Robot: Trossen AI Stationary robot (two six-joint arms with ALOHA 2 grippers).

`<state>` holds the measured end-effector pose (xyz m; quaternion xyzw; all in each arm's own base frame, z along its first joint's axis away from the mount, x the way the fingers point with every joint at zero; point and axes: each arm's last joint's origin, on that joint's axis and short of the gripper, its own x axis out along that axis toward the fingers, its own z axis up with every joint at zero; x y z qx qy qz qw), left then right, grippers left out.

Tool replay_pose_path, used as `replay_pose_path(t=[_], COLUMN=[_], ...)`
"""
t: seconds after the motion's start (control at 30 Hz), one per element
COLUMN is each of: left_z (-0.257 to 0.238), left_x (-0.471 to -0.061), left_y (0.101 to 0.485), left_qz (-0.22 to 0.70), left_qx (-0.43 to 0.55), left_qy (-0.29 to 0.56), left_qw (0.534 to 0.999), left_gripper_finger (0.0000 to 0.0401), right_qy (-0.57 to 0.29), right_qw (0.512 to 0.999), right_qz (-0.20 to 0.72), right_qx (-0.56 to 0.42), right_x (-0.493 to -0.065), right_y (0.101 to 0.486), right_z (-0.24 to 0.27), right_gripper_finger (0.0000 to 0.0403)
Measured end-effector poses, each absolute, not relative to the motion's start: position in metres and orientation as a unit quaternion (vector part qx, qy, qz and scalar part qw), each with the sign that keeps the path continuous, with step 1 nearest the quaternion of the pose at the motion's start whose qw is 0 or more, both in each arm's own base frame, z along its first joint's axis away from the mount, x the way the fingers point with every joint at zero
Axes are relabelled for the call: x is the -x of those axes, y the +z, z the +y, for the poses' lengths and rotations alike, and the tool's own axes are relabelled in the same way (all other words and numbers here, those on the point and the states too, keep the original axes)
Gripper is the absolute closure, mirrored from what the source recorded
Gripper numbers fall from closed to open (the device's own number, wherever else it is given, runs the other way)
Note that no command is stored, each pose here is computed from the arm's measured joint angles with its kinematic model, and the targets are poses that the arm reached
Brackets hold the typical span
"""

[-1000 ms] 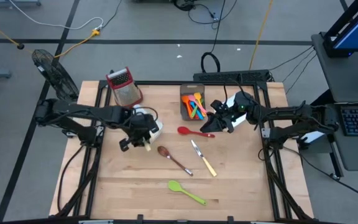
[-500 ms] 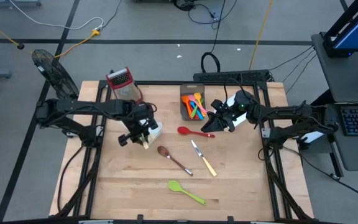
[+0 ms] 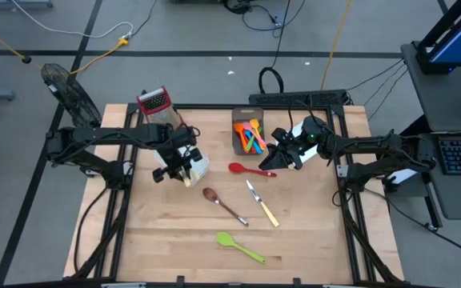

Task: Pick & Place Kitchen Items
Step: Put the yellow table knife into the left white bin

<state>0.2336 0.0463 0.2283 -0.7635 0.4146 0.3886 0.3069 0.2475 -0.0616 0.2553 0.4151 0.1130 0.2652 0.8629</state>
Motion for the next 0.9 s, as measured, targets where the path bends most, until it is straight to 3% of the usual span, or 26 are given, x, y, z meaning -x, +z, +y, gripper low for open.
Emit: replay_pose_path(t=[0.43, 0.7, 0.9], left_z=[0.058, 0.058, 0.052], left_x=[-0.231, -0.231, -0.238], left_y=[0.228, 0.230, 0.238], left_qz=[0.402, 0.399, 0.375], left_qx=[0.744, 0.738, 0.712], left_qy=[0.398, 0.390, 0.409], left_qw=[0.356, 0.379, 0.430], left_gripper_finger=[0.0242, 0.0227, 0.0227], right_qy=[0.263, 0.263, 0.264], right_qw=[0.860, 0.856, 0.857], right_qz=[0.114, 0.117, 0.117], right_qx=[-0.422, -0.429, -0.427], right_x=[-0.248, -0.248, -0.248], right_y=[0.255, 0.255, 0.255], right_z=[-0.062, -0.062, -0.062], right_gripper_finger=[0.0310, 0.0310, 0.0310])
